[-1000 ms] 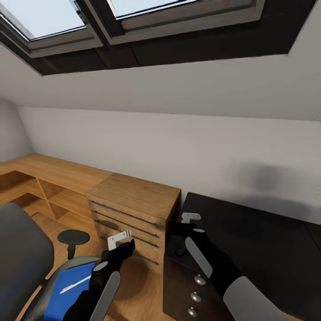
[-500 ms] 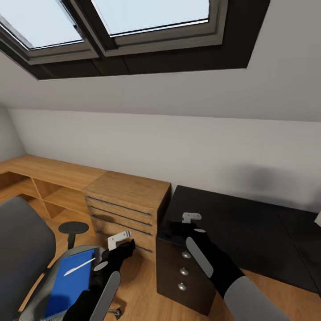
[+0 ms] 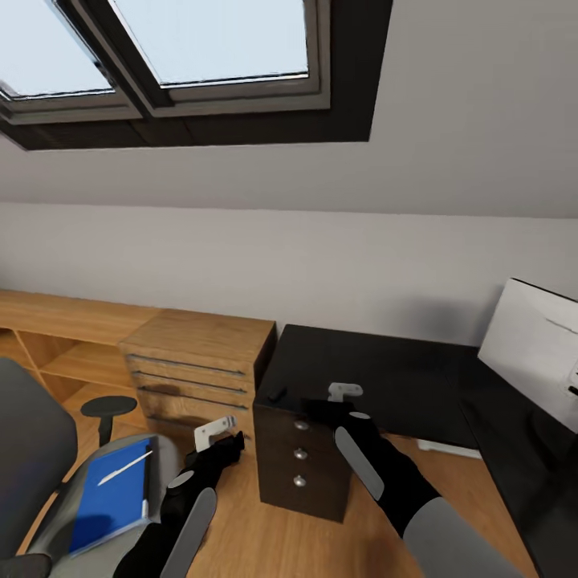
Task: In the bedroom, organize the workspace by keeping the computer under the desk, ensuring the monitor is on the desk, placing the keyboard on the desk next to the monitor, placing the mouse on the desk next to the keyboard, moving the folder from the swivel chair onto the desk next to the mouse, stacking the notebook on top of the folder with the pen on top of the notebook, and positioning the swivel chair next to the desk.
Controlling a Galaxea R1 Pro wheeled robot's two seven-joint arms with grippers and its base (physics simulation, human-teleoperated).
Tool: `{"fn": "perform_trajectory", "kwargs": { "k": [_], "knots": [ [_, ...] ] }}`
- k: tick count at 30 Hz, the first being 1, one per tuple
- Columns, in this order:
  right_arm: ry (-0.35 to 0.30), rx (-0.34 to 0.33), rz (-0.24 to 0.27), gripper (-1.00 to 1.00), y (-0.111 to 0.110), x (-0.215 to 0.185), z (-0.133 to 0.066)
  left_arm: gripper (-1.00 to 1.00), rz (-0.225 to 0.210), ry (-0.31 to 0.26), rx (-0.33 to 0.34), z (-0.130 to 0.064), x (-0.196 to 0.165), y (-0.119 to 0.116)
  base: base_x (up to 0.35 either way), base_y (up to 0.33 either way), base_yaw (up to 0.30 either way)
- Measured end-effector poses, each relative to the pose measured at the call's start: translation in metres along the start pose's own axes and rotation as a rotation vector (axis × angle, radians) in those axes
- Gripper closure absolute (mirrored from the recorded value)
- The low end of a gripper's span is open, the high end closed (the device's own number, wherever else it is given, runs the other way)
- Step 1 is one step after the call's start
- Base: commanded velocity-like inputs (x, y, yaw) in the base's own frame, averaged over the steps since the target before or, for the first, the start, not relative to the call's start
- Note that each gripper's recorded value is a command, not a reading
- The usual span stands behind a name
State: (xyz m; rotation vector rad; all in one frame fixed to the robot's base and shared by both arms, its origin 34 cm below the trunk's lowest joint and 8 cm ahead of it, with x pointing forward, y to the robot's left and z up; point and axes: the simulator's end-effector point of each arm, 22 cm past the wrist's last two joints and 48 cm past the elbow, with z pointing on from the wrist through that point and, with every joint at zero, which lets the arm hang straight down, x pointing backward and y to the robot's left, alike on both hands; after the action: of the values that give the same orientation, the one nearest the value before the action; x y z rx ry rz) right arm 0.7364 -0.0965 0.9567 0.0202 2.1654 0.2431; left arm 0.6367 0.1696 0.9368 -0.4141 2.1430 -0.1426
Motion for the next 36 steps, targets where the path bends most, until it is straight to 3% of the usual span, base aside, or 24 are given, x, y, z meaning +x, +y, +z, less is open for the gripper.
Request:
{"fn": "perform_trajectory", "kwargs": {
  "k": [12, 23, 33, 36],
  "knots": [
    [-0.004, 0.003, -0.010, -1.00, 0.003, -0.008, -0.011, -1.00, -0.009, -0.002, 0.004, -0.011, -0.009, -0.001, -0.321, 0.000, -0.273],
    [-0.014, 0.002, -0.012, -1.00, 0.007, -0.016, -0.021, -1.00, -0.010, -0.009, 0.005, -0.021, -0.017, -0.003, -0.106, 0.000, -0.264],
    [-0.027, 0.002, -0.007, -1.00, 0.008, -0.021, -0.029, -1.00, -0.009, -0.015, -0.008, -0.028, -0.023, 0.002, -0.144, 0.000, -0.054],
    [-0.017, 0.008, -0.004, -1.00, 0.006, -0.012, -0.030, -1.00, 0.006, 0.023, -0.031, -0.023, -0.006, 0.011, -0.015, 0.000, -0.004]
  ]
}}
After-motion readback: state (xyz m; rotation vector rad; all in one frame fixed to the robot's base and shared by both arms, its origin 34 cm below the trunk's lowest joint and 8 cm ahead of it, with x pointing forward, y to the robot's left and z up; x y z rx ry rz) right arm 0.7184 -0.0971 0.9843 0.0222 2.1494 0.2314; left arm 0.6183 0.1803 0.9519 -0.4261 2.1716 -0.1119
